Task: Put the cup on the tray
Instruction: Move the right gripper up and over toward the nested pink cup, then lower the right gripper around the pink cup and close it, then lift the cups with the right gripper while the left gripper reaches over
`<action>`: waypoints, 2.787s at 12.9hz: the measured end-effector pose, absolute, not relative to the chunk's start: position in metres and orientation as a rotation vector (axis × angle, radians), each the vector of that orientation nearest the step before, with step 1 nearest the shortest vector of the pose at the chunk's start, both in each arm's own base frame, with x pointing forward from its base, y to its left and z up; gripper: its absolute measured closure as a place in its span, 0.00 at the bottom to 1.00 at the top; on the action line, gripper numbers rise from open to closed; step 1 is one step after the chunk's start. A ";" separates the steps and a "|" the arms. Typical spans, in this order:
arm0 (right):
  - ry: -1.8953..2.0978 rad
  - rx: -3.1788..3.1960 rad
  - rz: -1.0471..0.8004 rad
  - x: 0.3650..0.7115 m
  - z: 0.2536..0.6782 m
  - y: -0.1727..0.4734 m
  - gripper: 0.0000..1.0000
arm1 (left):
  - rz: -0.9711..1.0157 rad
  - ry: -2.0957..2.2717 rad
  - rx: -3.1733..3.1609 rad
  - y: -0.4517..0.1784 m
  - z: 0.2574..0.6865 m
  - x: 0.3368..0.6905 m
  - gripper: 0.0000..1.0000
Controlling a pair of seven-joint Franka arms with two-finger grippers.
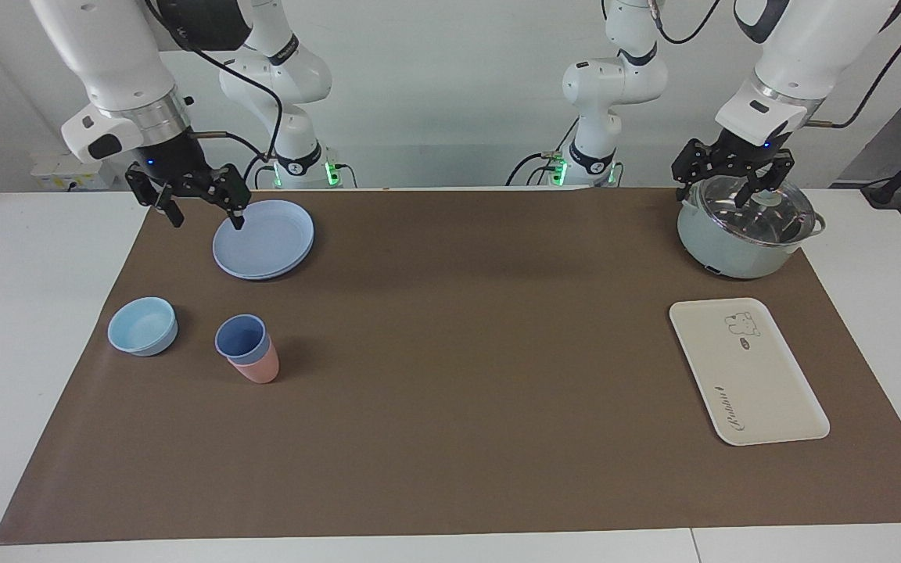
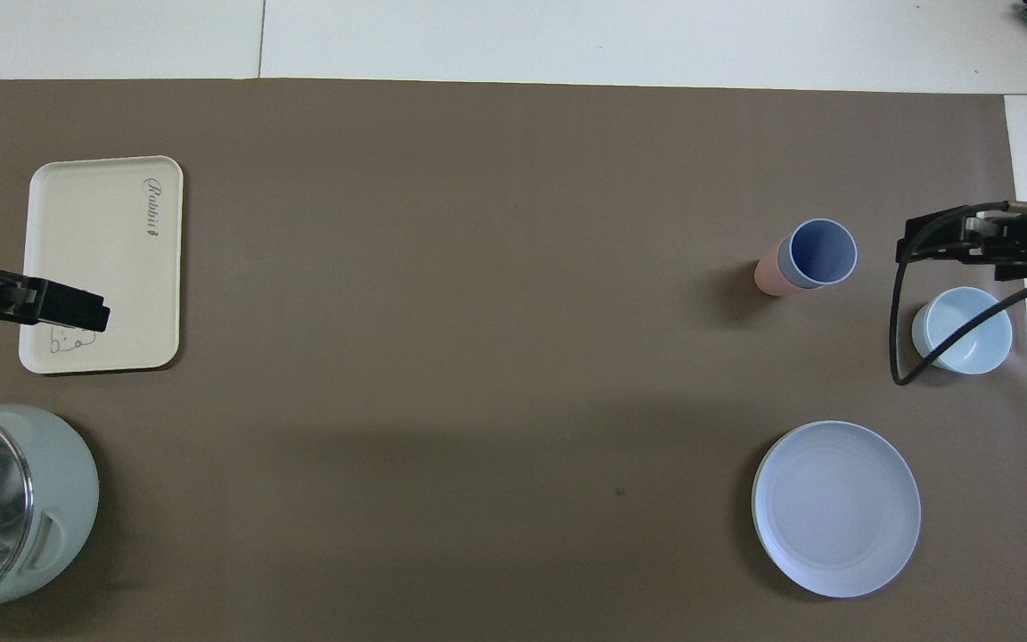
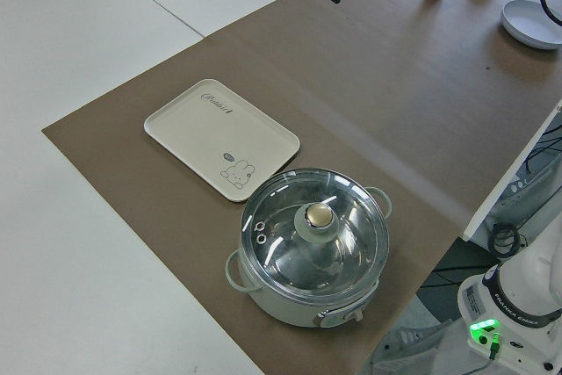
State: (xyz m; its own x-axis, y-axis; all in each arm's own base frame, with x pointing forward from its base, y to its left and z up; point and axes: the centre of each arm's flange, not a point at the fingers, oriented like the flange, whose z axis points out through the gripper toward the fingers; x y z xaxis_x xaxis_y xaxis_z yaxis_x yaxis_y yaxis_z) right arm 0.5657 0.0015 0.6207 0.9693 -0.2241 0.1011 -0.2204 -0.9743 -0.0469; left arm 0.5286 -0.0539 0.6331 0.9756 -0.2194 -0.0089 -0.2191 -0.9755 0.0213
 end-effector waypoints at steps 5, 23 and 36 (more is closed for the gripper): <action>0.838 -2.925 -0.185 0.592 0.588 -0.040 0.01 | -0.022 -0.345 3.102 -0.054 0.632 0.529 0.00; 1.593 -2.301 0.414 0.691 0.341 -0.121 0.01 | -0.025 -0.347 3.102 -0.055 0.631 0.528 0.00; 1.610 -2.021 0.728 0.665 0.294 -0.084 0.06 | -0.028 -0.349 3.102 -0.055 0.630 0.528 0.00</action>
